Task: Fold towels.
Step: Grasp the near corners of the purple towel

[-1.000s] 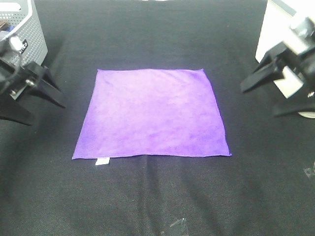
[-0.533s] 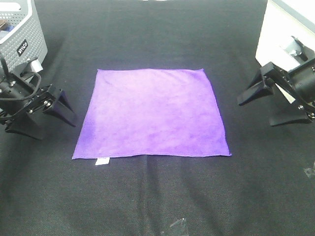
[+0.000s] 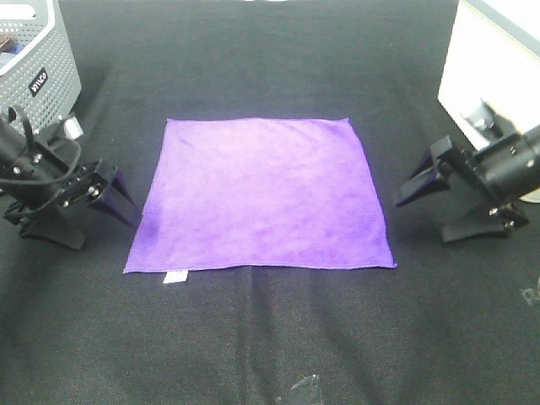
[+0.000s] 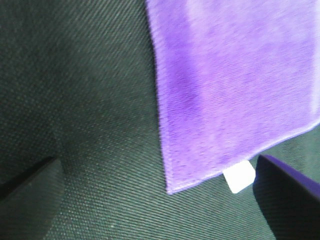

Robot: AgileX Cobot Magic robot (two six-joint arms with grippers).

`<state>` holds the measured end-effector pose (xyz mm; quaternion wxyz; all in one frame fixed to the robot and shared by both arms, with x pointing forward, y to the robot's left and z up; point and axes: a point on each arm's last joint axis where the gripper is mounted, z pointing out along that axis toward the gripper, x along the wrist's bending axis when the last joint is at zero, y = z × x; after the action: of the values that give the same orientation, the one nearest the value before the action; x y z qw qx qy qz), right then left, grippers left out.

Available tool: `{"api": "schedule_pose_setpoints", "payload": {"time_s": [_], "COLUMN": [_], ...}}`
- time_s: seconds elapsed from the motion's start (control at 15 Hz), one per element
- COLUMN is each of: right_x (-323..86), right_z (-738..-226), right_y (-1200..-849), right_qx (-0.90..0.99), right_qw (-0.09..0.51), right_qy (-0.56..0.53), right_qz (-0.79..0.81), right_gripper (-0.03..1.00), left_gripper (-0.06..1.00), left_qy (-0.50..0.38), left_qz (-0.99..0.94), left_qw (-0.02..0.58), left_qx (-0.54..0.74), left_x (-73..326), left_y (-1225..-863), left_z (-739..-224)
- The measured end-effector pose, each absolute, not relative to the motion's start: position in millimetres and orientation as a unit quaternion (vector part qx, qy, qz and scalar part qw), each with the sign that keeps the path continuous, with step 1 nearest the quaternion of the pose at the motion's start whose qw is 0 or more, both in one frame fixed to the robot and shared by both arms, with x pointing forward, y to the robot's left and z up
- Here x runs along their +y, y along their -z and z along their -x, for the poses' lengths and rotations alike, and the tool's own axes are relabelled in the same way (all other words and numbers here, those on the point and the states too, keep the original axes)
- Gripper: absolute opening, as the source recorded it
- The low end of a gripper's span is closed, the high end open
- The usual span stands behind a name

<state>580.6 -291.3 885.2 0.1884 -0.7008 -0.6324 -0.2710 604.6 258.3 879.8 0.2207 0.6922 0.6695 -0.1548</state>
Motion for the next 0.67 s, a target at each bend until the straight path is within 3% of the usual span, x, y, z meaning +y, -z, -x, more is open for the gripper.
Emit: {"api": "schedule_pose_setpoints", "payload": {"time_s": [0.33, 0.67], "right_x": [-286, -286], "right_z": [-584, -585], "right_y": [-860, -859], "right_qx": [-0.611, -0.612], "right_qw": [0.241, 0.242], "right_qy": [0.291, 0.294], "right_qz": [0.695, 0.693], "right_gripper": [0.93, 0.91], "left_gripper": [0.96, 0.90], "left_qy": [0.167, 0.160], "left_qz": [-0.691, -0.705], "left_qw": [0.218, 0.214], "left_qx": [0.669, 0.657], "left_x": [258, 245], "left_y": [-875, -874], "left_z": [-606, -606]}}
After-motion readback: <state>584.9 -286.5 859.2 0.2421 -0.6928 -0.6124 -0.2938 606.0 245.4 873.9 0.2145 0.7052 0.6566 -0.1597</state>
